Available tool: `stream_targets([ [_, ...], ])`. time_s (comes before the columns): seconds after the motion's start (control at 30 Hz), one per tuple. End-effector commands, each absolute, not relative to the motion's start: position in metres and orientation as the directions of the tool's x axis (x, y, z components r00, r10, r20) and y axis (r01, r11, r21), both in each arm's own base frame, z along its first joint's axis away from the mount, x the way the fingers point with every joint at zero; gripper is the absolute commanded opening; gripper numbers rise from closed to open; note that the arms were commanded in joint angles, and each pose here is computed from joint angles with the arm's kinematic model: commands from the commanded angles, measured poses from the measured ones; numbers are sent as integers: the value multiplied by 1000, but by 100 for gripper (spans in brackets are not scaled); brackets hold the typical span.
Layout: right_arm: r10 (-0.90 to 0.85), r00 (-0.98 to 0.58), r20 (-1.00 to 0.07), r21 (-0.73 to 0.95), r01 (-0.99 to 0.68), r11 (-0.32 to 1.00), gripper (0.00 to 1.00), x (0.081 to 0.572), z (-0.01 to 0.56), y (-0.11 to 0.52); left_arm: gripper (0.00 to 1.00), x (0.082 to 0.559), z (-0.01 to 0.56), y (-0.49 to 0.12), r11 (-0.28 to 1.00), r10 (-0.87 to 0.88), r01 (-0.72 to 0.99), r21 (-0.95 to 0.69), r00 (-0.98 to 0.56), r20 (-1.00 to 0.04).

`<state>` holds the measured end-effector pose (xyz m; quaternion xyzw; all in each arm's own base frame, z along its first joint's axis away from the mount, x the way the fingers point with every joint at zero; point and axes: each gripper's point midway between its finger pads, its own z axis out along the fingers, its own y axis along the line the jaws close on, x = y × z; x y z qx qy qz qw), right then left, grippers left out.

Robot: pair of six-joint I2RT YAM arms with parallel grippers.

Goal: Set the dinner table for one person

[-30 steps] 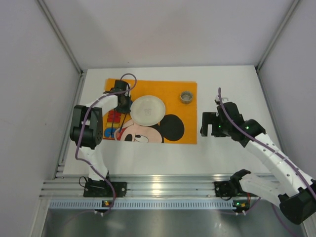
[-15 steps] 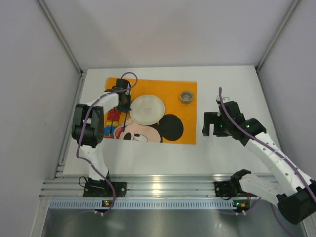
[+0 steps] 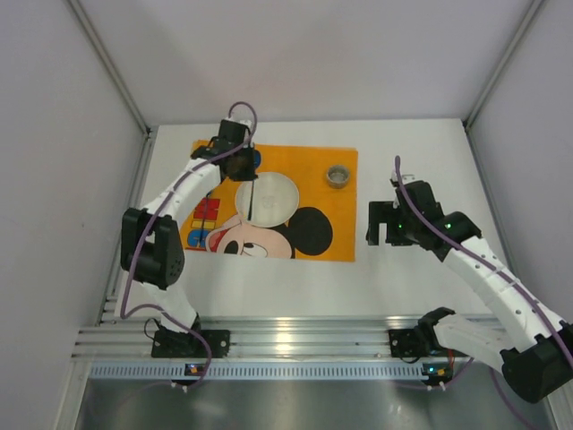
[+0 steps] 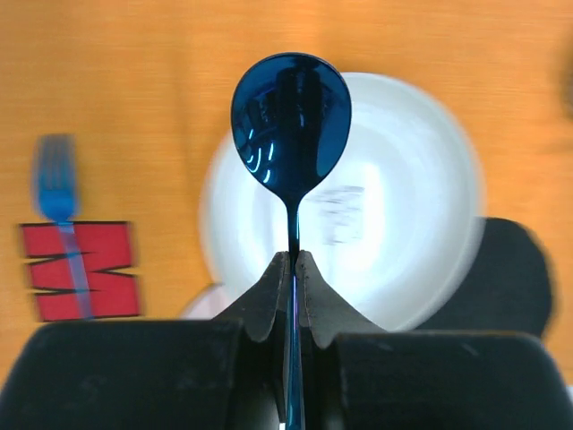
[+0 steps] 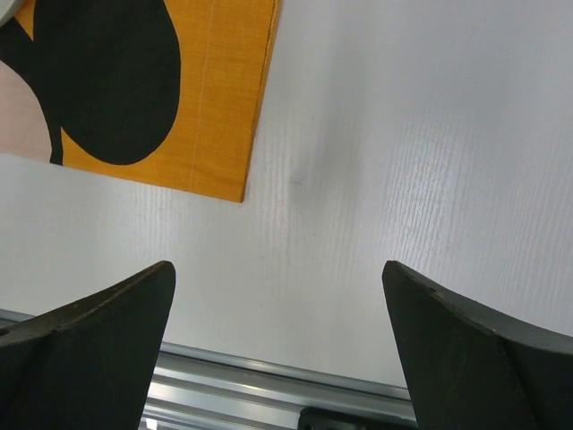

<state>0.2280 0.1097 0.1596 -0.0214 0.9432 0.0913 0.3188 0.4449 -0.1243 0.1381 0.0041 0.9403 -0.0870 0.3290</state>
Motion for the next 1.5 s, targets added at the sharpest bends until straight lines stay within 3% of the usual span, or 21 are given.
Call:
stream_targets([
  [0.0,53,-747,-663,176,-87,980,100,242,188,108,0,414,168,-232,928,-45,209,-310,-760,-648],
  [0.23,89,-749,-657,224,-81,971,100,238,196,113,0,383,118,-350,878,-95,199,-435,-818,-567],
  [0.6,123,-732,-670,228,-45,973,100,213,204,97,2,410,75,-373,927,-160,78,-368,-804,-573],
  [0.67,127,-731,-670,231,-43,972,100,211,204,97,18,411,72,-372,931,-160,71,-359,-805,-572],
  [0.7,123,-733,-669,229,-46,972,100,211,203,97,40,413,75,-373,930,-158,74,-359,-803,-574],
  [0.8,123,-734,-668,229,-46,972,100,213,203,98,75,411,96,-370,930,-138,103,-352,-791,-596],
  [0.9,114,-712,-693,230,-70,971,100,221,213,101,84,399,134,-342,951,-89,125,-283,-764,-639],
  [0.93,106,-698,-708,230,-86,969,100,224,218,103,92,395,145,-328,962,-85,108,-251,-756,-649],
  [1.03,112,-638,-762,255,-136,957,100,234,247,111,99,381,189,-246,992,-66,33,-121,-680,-730],
  [1.1,138,-586,-799,269,-143,952,100,238,265,110,99,368,168,-176,997,-77,-50,-59,-691,-719],
  [1.13,156,-556,-816,281,-147,948,100,242,273,111,99,364,206,-151,993,-114,-46,-107,-589,-800],
  [1.17,167,-540,-825,286,-144,947,100,242,275,110,99,344,164,-119,996,-89,-75,-54,-629,-772],
  [1.27,191,-538,-821,312,-143,939,100,238,268,111,99,328,179,-49,988,-103,-147,-41,-450,-887],
  [1.3,195,-550,-812,321,-142,936,100,235,262,112,99,308,139,-27,983,-82,-181,7,-482,-872],
  [1.47,238,-560,-794,385,-159,909,100,209,235,112,98,295,153,-9,986,-51,-164,-8,-258,-965],
])
